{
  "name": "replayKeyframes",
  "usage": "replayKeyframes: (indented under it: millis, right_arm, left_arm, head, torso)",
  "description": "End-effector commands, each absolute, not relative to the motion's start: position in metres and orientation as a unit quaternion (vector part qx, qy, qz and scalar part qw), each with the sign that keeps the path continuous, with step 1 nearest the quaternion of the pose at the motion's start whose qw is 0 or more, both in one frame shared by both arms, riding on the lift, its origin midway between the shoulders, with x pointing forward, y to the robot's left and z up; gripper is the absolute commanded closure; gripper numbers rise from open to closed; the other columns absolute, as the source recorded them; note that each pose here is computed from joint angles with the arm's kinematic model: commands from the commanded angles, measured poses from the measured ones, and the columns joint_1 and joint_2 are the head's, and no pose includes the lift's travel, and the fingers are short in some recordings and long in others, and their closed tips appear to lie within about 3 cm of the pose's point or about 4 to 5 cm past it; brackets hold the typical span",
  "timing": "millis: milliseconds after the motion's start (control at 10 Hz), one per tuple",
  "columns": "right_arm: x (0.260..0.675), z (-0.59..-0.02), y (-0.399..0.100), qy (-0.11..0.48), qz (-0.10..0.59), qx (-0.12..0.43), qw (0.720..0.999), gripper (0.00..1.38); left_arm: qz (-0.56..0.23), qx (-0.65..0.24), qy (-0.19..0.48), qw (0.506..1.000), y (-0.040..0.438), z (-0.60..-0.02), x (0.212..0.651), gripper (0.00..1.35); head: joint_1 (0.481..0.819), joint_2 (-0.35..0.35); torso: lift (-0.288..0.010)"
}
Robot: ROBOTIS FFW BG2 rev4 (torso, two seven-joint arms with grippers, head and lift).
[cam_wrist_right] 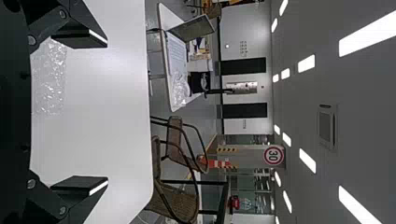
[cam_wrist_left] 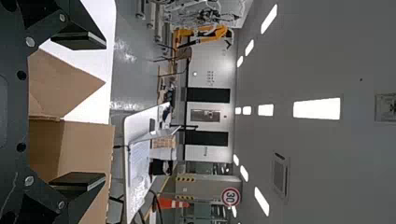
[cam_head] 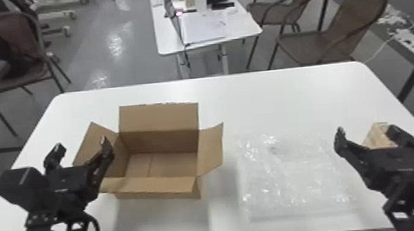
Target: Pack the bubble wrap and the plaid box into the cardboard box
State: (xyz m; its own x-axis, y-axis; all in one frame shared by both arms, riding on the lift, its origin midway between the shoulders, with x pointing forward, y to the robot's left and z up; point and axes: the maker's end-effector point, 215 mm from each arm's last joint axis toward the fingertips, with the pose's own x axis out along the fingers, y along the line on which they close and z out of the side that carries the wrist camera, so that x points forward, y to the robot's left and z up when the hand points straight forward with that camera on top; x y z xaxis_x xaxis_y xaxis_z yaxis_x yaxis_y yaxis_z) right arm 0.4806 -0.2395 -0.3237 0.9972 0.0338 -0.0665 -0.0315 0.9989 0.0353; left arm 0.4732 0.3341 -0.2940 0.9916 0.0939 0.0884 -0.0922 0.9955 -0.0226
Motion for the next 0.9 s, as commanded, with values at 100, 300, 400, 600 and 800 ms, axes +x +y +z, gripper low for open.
replayKeyframes:
  millis: [100, 300, 400, 600, 800]
  right_arm:
    - [0.485, -0.330, -0.230, 0.049, 0.036, 0.021, 0.998, 0.24]
    - [0.487, -0.334, -0.224, 0.055, 0.047, 0.023, 0.997, 0.24]
    - [0.489, -0.333, -0.222, 0.055, 0.051, 0.025, 0.997, 0.24]
    - [0.491, -0.334, -0.219, 0.057, 0.057, 0.025, 0.996, 0.24]
    - [0.492, -0.335, -0.218, 0.059, 0.062, 0.025, 0.996, 0.24]
  left_arm:
    - [0.064, -0.020, -0.011, 0.998, 0.375, -0.293, 0.476, 0.29]
    - [0.062, -0.019, -0.003, 0.998, 0.402, -0.289, 0.477, 0.29]
    - [0.049, -0.030, 0.015, 0.998, 0.406, -0.297, 0.482, 0.29]
    - [0.042, -0.049, 0.020, 0.998, 0.402, -0.300, 0.490, 0.30]
    - [0.034, -0.068, 0.036, 0.996, 0.399, -0.310, 0.493, 0.31]
  head:
    - [0.695, 0.120]
    - [0.695, 0.170]
    - [0.695, 0.187]
    - [0.695, 0.202]
    - [0.695, 0.204]
  torso:
    - [-0.121]
    - [-0.121]
    - [-0.121]
    - [-0.121]
    - [-0.121]
